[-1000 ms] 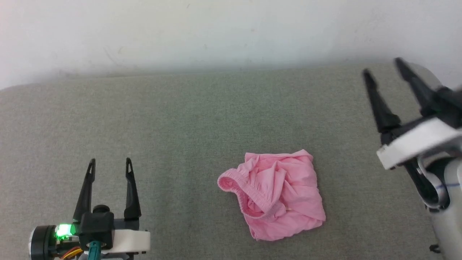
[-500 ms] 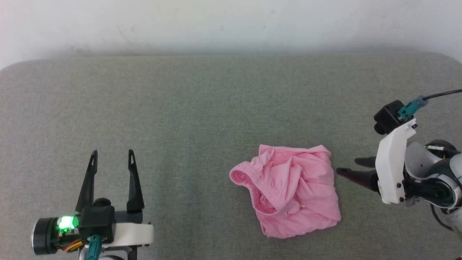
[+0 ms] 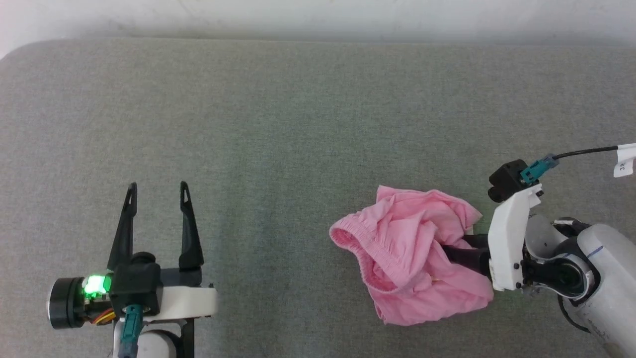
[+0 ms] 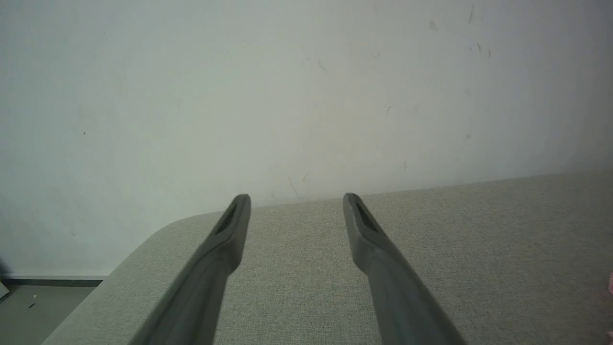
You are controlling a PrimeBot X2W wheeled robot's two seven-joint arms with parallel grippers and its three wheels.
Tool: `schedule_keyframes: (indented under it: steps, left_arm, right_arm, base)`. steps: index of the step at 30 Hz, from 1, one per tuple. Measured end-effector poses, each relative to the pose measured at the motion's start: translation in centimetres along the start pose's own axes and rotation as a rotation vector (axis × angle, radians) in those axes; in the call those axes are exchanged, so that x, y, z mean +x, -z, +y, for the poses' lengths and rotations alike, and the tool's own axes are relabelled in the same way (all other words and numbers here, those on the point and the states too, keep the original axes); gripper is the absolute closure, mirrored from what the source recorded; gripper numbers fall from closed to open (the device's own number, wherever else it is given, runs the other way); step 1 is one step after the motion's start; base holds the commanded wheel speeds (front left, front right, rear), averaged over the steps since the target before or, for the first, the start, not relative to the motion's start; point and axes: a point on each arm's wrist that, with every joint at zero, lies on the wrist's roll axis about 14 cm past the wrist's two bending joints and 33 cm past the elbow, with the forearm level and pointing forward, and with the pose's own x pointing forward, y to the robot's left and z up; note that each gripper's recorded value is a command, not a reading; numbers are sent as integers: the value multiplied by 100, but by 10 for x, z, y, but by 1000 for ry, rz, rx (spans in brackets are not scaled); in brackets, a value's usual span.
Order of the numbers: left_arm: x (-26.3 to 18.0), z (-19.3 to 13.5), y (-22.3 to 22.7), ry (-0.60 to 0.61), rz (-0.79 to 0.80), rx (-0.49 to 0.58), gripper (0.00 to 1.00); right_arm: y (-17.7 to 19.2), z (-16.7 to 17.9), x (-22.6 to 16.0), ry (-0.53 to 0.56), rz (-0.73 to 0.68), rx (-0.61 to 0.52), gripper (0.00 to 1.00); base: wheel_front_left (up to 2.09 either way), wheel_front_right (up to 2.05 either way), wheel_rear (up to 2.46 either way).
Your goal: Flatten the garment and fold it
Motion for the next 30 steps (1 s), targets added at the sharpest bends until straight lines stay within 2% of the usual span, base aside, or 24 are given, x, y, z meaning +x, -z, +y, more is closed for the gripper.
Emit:
schedule_keyframes:
  steps: [3, 4, 5, 12, 18, 24, 30]
  left_arm:
    - [1, 1, 3, -4, 7, 3, 0]
    - [1, 1, 3, -4, 8, 4, 0]
    - [1, 1, 3, -4, 8, 3, 0]
    - [8, -8, 0, 18, -10, -9, 0]
    - [18, -27, -6, 68, -40, -27, 0]
    - [37, -65, -8, 172, -81, -30, 0]
    - [64, -106, -2, 287, -124, -33, 0]
  right_arm:
    - [1, 1, 4, -3, 4, -28, 0]
    - [1, 2, 3, -2, 1, -44, 75]
    - [0, 2, 3, -2, -4, -53, 100]
    - [-4, 11, -15, 5, -69, -154, 100]
    - [-38, 9, -58, 72, -198, -303, 100]
    - [-45, -43, -110, 273, -250, -342, 100]
    - [-33, -117, -152, 495, -237, -273, 100]
  base:
    - [0, 0, 0]
    - [0, 0, 0]
    - [0, 0, 0]
    - [0, 0, 0]
    - [0, 0, 0]
    - [0, 0, 0]
    - [0, 0, 0]
